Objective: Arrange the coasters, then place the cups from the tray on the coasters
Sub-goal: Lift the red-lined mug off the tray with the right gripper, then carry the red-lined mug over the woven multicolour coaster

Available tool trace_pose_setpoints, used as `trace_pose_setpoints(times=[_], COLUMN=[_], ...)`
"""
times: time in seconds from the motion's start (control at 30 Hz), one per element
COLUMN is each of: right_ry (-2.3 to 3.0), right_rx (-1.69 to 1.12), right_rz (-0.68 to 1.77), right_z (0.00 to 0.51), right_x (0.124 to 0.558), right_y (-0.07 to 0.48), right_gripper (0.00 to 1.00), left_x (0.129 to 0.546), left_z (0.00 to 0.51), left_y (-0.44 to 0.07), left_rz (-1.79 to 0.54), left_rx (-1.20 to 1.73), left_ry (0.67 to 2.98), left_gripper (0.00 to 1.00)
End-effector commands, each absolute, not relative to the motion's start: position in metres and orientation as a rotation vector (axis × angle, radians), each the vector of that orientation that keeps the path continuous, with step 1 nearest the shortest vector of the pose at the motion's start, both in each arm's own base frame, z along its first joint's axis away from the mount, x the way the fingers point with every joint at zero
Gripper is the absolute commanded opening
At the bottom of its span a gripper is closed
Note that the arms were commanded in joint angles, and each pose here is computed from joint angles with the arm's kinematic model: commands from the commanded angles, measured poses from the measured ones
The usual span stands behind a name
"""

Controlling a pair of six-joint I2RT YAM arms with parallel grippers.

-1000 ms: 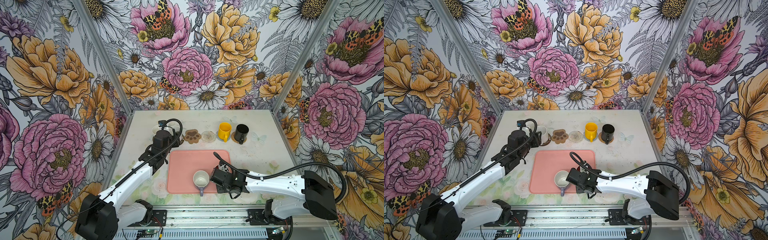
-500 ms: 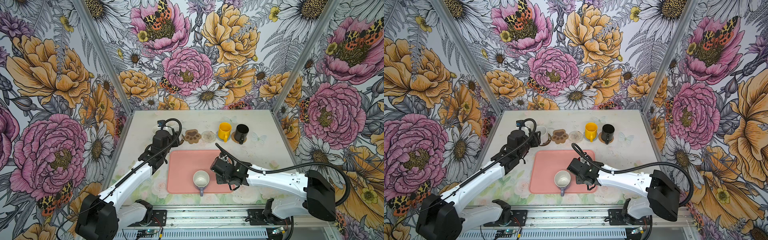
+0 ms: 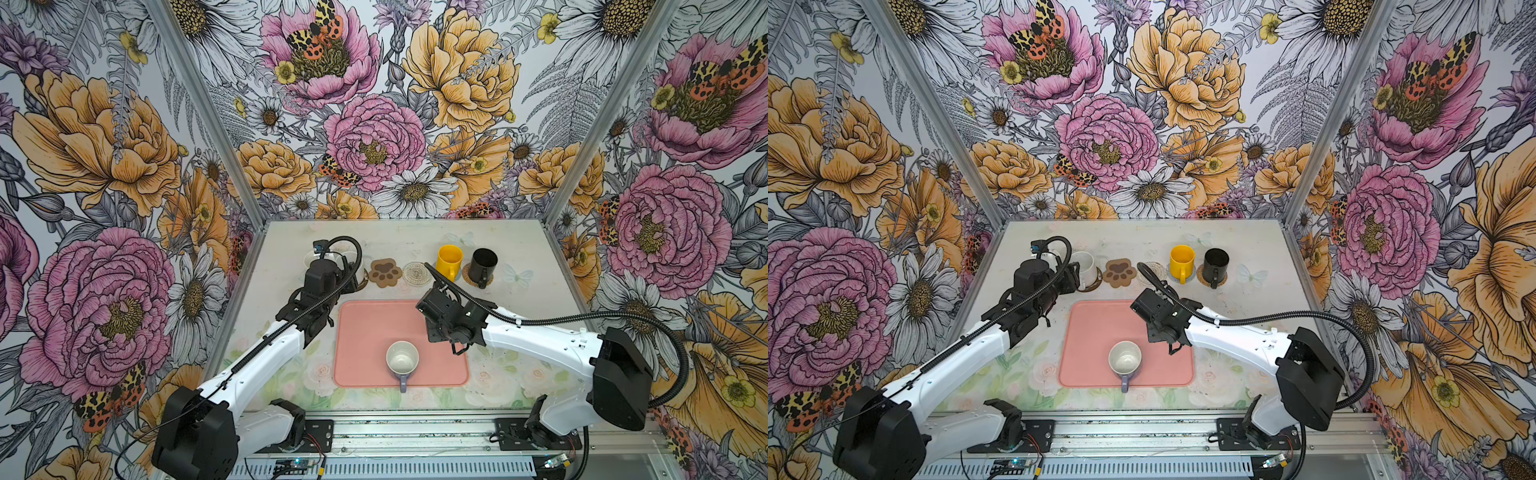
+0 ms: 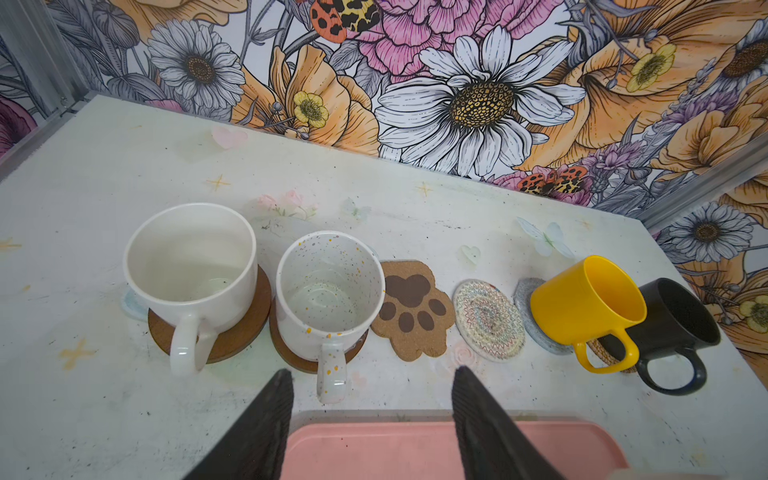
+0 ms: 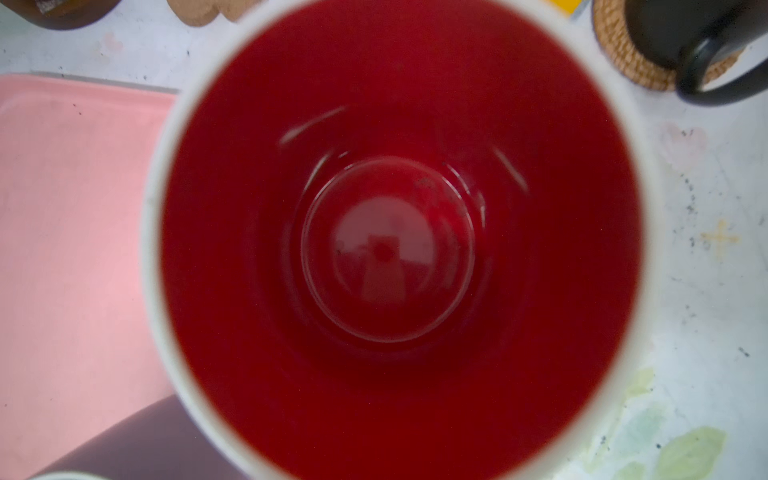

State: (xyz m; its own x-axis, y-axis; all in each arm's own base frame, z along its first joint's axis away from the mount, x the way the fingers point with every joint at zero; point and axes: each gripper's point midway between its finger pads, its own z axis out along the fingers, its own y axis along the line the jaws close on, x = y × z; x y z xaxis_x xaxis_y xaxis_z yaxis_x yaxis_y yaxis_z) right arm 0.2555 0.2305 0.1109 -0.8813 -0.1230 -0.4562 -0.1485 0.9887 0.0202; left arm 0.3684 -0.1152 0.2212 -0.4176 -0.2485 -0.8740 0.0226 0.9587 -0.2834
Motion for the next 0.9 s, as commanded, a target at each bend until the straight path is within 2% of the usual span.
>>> trace_pose_setpoints(times=[0.0, 0.43, 0.87], right_ry=[2.55, 2.503, 2.511], right_rx=[-0.218, -0.249, -0.282], right_rz=[0.085, 0.108, 0.135], right_z=[0.138, 0.147, 0.137], right_x=[0.291, 0.371, 0.415], right_y=[0.241, 0.261, 0.276], right_gripper=[0.0, 0.0, 0.0], left_x=[0.369, 0.365, 0.36], left_z=[0.214, 0.217, 0.224], left_y=[-0.112, -0.104, -0.097], left_rz=[-0.29, -0.282, -0.278], left_rx=[-0.15, -0.17, -0.188], left_ry=[2.0, 1.983, 1.962], left_gripper=[0.62, 0.63, 0.63])
